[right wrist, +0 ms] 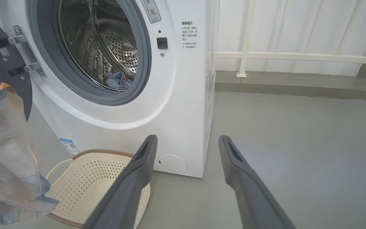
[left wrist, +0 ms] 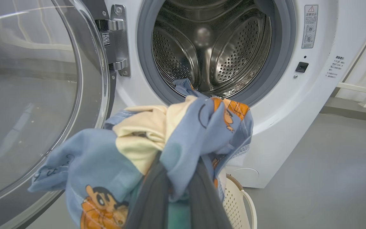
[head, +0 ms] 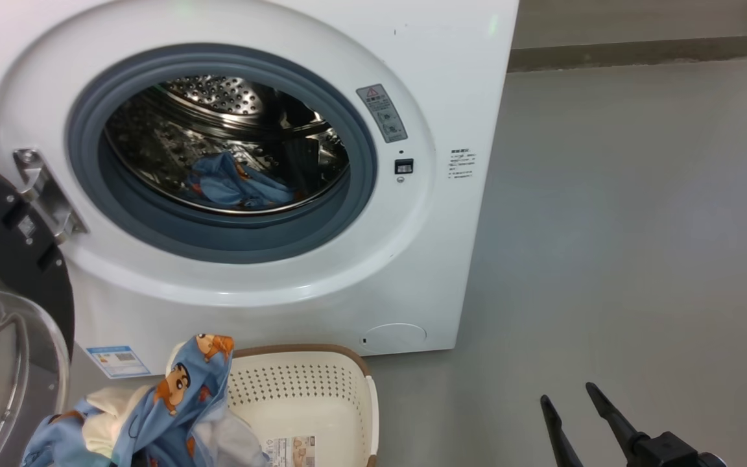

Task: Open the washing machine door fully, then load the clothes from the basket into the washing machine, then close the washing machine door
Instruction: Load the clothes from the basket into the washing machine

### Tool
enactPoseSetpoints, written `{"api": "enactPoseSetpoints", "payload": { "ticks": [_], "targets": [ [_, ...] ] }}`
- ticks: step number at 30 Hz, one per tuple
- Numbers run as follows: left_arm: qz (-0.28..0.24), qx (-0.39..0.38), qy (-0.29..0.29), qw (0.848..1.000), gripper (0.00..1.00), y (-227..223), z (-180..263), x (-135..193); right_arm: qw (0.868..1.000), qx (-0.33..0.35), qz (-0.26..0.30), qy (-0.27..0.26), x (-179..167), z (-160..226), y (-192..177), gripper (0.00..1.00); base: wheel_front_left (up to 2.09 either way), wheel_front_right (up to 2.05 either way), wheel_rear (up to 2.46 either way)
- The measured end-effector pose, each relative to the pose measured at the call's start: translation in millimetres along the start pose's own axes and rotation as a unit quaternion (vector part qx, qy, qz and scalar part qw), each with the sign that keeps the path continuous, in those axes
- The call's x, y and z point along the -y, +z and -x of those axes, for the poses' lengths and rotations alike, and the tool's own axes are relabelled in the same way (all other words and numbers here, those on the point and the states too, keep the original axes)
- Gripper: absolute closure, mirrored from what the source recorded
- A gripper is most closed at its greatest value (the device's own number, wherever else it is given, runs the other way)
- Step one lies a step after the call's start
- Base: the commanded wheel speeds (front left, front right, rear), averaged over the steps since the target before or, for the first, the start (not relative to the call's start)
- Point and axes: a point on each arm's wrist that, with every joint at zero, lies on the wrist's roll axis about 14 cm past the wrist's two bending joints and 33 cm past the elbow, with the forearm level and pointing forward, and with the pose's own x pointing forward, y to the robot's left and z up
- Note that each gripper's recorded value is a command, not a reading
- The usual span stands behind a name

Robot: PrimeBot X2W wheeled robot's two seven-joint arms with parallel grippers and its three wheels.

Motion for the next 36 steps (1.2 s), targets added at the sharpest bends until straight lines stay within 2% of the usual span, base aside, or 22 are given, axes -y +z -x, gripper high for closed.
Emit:
{"api": "enactPoseSetpoints", "payload": {
  "ticks": [8, 15, 26, 36],
  "targets": [
    [0.011, -0.003, -0.03, 0.999, 1.0, -1, -23, 23, 1.0, 0.001, -0.007, -0.007, 1, 6, 0, 0.0, 0.0, 0.0, 0.0],
    [0.018, 0.021, -0.074, 0.997, 1.0, 16, -79, 53, 0.999, -0.004, -0.032, -0.031, 11, 12, -3, 0.0, 0.0, 0.0, 0.0],
    [-0.021, 0.012, -0.104, 0.994, 1.0, 16, -176, 67, 0.996, -0.009, -0.067, -0.058, 16, 18, -5, 0.0, 0.0, 0.0, 0.0],
    [-0.042, -0.004, -0.117, 0.992, 1.0, -4, -269, 80, 0.99, -0.043, -0.093, -0.094, 24, 25, -23, 0.0, 0.0, 0.0, 0.0]
  ]
}}
